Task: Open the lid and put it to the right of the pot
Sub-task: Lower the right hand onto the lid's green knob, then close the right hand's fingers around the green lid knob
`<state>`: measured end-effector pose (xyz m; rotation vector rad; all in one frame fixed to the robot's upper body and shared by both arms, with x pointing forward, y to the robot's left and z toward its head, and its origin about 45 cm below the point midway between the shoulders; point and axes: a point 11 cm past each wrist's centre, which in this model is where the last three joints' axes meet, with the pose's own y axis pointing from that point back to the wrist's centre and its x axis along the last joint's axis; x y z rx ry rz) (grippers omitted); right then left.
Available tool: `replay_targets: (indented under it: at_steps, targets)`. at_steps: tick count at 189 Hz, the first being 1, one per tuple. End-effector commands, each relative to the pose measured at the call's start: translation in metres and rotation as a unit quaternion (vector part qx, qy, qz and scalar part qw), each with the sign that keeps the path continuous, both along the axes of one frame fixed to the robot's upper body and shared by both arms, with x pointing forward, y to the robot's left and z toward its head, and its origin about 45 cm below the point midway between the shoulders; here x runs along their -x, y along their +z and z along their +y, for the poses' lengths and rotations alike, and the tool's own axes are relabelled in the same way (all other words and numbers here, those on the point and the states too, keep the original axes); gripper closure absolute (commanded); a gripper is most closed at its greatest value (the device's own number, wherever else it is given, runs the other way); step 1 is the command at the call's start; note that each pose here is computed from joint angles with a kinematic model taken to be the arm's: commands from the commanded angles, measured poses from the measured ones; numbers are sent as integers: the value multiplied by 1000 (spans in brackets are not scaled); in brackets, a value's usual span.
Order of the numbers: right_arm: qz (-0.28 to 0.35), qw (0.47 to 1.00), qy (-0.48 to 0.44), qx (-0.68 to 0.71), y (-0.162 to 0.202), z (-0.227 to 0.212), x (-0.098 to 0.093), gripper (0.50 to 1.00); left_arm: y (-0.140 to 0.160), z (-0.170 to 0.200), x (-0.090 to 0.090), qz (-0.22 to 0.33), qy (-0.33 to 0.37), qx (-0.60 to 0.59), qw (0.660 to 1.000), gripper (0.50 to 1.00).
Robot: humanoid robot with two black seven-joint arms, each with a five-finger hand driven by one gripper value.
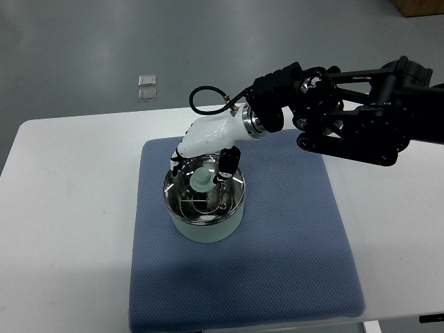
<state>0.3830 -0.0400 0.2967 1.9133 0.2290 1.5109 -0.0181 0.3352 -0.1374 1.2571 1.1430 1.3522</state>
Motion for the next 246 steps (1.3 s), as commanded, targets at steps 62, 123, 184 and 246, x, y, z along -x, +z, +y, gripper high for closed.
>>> replay_targets:
  at_steps: [62,123,184,246]
  targets:
    - [-23,1000,12,17,-2,0,-1,756,0,0,0,0,0,0,1000,500]
    - [-32,999,22,23,-2,3,1,773,0,0,0,0,0,0,1000,500]
    - [-39,998,25,34,-4,0,1,805,0,0,0,-1,0,0,1000,500]
    - [-35,998,26,34,-3,1,2,820,0,0,0,0,0,0,1000,500]
